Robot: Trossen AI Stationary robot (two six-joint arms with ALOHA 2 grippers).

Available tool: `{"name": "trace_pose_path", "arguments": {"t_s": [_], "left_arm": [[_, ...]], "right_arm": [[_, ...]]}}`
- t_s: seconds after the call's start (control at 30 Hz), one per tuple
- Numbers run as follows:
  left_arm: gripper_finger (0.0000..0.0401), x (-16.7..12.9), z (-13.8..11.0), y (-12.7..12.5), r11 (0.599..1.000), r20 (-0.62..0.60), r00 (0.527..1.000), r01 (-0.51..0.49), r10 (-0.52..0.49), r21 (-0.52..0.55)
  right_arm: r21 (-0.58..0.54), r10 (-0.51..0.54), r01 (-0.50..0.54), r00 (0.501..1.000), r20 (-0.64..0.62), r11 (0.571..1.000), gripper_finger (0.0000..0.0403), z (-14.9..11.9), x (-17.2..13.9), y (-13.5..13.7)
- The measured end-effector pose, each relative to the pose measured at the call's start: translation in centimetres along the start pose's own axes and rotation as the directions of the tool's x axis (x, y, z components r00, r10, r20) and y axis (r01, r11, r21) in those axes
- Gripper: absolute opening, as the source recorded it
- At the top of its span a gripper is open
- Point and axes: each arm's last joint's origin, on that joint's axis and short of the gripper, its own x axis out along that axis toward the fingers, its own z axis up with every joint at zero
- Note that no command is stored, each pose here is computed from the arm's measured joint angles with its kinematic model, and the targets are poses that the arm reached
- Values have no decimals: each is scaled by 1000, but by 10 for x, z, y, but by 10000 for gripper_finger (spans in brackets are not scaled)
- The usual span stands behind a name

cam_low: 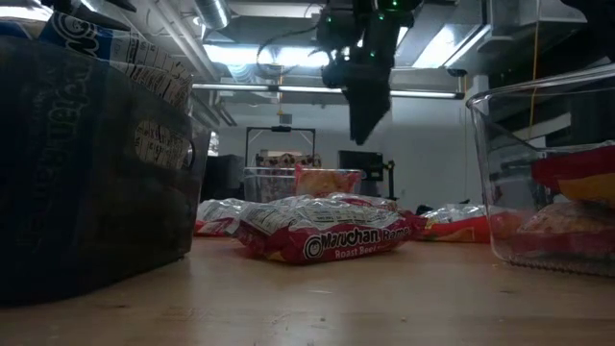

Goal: Sort Maruchan noodles
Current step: Put the red noodle pack into the bottom transparent bin

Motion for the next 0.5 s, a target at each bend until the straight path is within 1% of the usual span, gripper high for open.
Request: {"name": "trace_pose_path", "arguments": {"t_s": [0.07, 0.2, 0.4, 0.5], "left_arm": [[147, 0, 0, 0, 1000, 2, 1000, -2, 2, 2], [147, 0, -1, 1, 1000, 0, 1000, -6, 6, 18], [147, 0, -1, 2, 1000, 3, 1000, -10, 10, 22], [147, 0, -1, 2, 1000, 3, 1000, -9, 9, 22]], "right_arm": [[-26, -7, 6, 999, -42, 1000, 227, -8, 13, 10], [-76, -55, 51, 997, -55, 996, 227, -20, 39, 28], [-140, -86, 85, 996, 1, 986, 227, -32, 66, 51], [-157, -109, 110, 994, 11, 982, 228, -38, 74, 54]]}}
